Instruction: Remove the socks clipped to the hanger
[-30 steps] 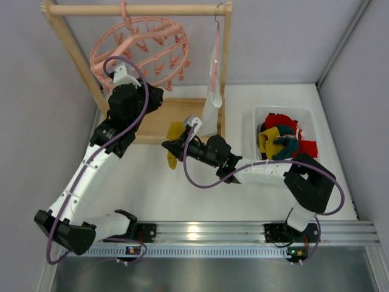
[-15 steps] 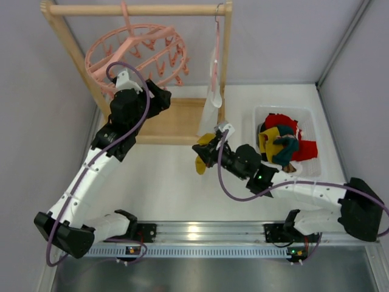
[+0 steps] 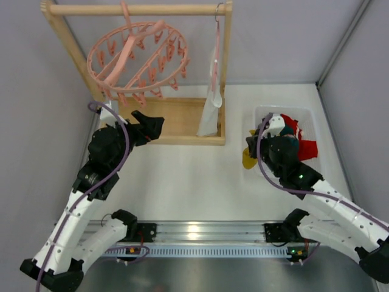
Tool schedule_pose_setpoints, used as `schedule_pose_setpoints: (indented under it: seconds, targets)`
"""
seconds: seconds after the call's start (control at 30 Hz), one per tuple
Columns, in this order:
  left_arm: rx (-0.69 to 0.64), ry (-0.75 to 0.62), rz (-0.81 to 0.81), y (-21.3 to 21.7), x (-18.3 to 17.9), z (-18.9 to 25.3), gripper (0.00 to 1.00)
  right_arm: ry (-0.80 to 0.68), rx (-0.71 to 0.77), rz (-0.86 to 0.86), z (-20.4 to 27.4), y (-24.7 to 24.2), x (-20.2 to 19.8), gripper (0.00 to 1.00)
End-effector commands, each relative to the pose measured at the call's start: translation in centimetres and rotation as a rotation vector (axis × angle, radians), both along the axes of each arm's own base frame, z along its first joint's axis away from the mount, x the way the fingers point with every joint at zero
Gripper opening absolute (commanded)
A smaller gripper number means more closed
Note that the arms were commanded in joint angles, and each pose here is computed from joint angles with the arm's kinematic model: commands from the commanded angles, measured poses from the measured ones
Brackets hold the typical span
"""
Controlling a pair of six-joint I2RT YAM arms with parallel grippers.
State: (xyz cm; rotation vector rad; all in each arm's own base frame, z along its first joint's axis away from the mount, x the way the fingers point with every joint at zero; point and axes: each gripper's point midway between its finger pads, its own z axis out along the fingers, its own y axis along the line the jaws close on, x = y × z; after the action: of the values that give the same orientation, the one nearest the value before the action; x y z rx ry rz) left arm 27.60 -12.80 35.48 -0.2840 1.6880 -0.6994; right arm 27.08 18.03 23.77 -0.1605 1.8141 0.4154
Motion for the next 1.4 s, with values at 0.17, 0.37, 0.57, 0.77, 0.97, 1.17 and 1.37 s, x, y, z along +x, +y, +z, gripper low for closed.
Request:
schedule_pose_setpoints:
  seconds: [0.17, 0.37, 0.57, 0.77, 0.97, 1.17, 1.37]
  targets:
    - [0.167, -0.007, 0.022, 3.4, -4.5, -1.6, 0.98, 0.081, -0.028, -0.289, 1.3, -9.6, 3.4, 0.00]
    - [0.294, 0.035, 0.028, 4.9, -5.8, -3.7, 0.98, 0.137, 0.056, -0.428, -0.4, -15.0, 6.8, 0.00]
    - [0.359, 0.087, 0.045, 5.6, -5.7, -7.3, 0.98, 0.341, 0.056, -0.526, -9.0, -18.8, 11.7, 0.00]
    - [0.355, 0.056, 0.118, 7.3, -6.6, -7.8, 0.98, 0.451, 0.068, -0.490, -14.6, -18.2, 13.2, 0.00]
    - [0.334, 0.012, 0.146, 8.1, -7.4, -7.1, 0.98, 0.434, 0.071, -0.491, -13.1, -18.2, 13.2, 0.30]
    - [0.323, 0.001, 0.147, 8.1, -7.6, -6.8, 0.98, 0.379, 0.059, -0.482, -8.6, -18.3, 12.9, 0.47]
    - [0.337, 0.015, 0.191, 8.8, -7.3, -6.9, 0.98, 0.305, 0.063, -0.469, -3.9, -18.2, 12.0, 0.63]
